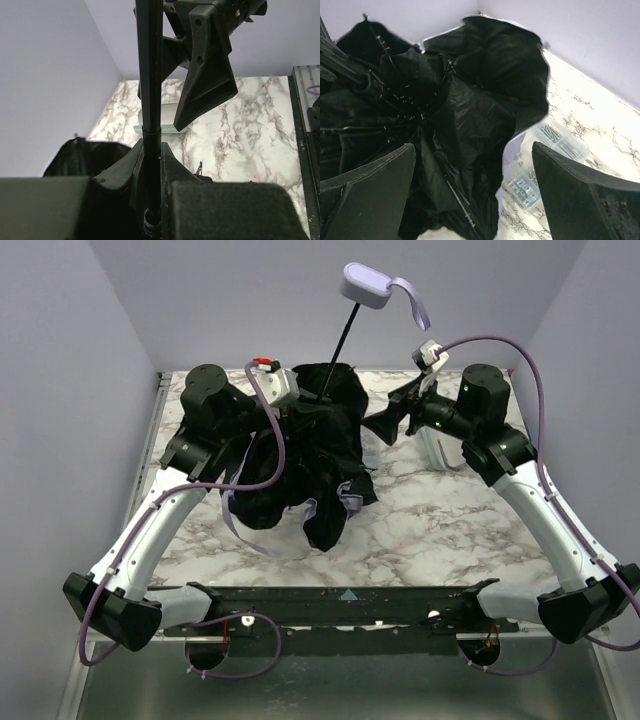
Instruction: Open the umbrella
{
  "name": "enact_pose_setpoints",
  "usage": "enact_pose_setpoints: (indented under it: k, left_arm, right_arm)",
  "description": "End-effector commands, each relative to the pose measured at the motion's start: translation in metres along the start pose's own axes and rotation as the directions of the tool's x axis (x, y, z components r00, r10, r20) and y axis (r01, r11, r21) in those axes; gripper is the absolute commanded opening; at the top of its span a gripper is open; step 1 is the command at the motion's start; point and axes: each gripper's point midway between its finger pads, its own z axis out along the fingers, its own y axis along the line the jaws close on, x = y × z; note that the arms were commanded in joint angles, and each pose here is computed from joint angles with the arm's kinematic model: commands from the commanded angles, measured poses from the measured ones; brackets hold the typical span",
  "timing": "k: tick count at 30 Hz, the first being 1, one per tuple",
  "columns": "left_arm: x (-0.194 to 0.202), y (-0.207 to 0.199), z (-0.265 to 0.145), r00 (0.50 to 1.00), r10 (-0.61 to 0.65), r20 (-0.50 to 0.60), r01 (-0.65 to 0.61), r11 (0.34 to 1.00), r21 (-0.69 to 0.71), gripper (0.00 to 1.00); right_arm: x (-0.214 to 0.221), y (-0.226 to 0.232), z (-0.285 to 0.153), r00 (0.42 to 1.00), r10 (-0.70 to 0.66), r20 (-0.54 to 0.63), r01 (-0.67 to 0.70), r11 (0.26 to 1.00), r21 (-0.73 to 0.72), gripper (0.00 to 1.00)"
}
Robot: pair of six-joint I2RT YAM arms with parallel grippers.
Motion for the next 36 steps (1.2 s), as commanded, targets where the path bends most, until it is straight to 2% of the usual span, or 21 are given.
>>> enact_pose_setpoints:
  k: [1, 3, 6, 9, 12, 20, 23, 25, 30, 34, 35, 36]
  left_arm:
    - [-0.058, 0.007, -0.01, 0.976, 0.186, 0.112, -0.18, 0.982, -0.06, 0.0]
    - [-0.06, 0.007, -0.008, 0.984, 0.12, 0.129, -0.113, 0.992, -0.059, 0.0]
    - [-0.065, 0.007, -0.005, 0.986, -0.023, 0.165, 0.032, 0.998, -0.046, 0.0]
    - [-0.07, 0.001, -0.001, 0.971, -0.143, 0.192, 0.144, 0.99, 0.006, 0.0]
    - [-0.069, -0.001, 0.003, 0.958, -0.215, 0.189, 0.213, 0.977, 0.031, 0.0]
    - [-0.066, 0.0, 0.012, 0.949, -0.264, 0.175, 0.257, 0.965, 0.058, 0.0]
    - [-0.067, -0.003, 0.014, 0.948, -0.268, 0.173, 0.259, 0.963, 0.073, 0.0]
    - [-0.067, -0.005, 0.016, 0.947, -0.272, 0.172, 0.261, 0.962, 0.085, 0.0]
    - [-0.067, -0.005, 0.019, 0.945, -0.282, 0.167, 0.27, 0.958, 0.094, 0.0]
    - [-0.068, -0.004, 0.02, 0.943, -0.286, 0.168, 0.274, 0.957, 0.092, 0.0]
    - [-0.07, -0.002, 0.02, 0.944, -0.284, 0.171, 0.273, 0.958, 0.083, 0.0]
    - [-0.073, 0.0, 0.02, 0.944, -0.281, 0.174, 0.272, 0.959, 0.075, 0.0]
  right_arm:
    - [-0.006, 0.017, -0.005, 0.999, 0.042, 0.011, -0.041, 0.996, -0.086, 0.95]
    - [-0.011, 0.039, -0.007, 0.999, 0.01, 0.031, -0.003, 0.975, -0.221, 0.89]
    - [-0.019, 0.055, -0.009, 0.994, 0.023, 0.108, 0.011, 0.952, -0.305, 0.78]
    - [-0.033, 0.061, -0.008, 0.981, 0.007, 0.196, 0.06, 0.942, -0.331, 0.75]
    - [-0.04, 0.068, -0.001, 0.98, -0.002, 0.199, 0.078, 0.923, -0.376, 0.75]
    - [-0.052, 0.104, 0.022, 0.97, -0.056, 0.237, 0.163, 0.873, -0.459, 0.79]
    - [-0.058, 0.105, 0.033, 0.966, -0.056, 0.253, 0.169, 0.877, -0.449, 0.79]
    - [-0.06, 0.105, 0.038, 0.963, -0.058, 0.265, 0.175, 0.879, -0.444, 0.74]
    - [-0.062, 0.104, 0.046, 0.952, -0.072, 0.297, 0.196, 0.889, -0.414, 0.49]
    - [-0.055, 0.106, 0.046, 0.955, -0.08, 0.284, 0.202, 0.88, -0.429, 0.18]
    - [-0.052, 0.107, 0.045, 0.955, -0.088, 0.282, 0.207, 0.879, -0.43, 0.07]
    - [-0.048, 0.106, 0.045, 0.957, -0.091, 0.276, 0.207, 0.88, -0.429, 0.03]
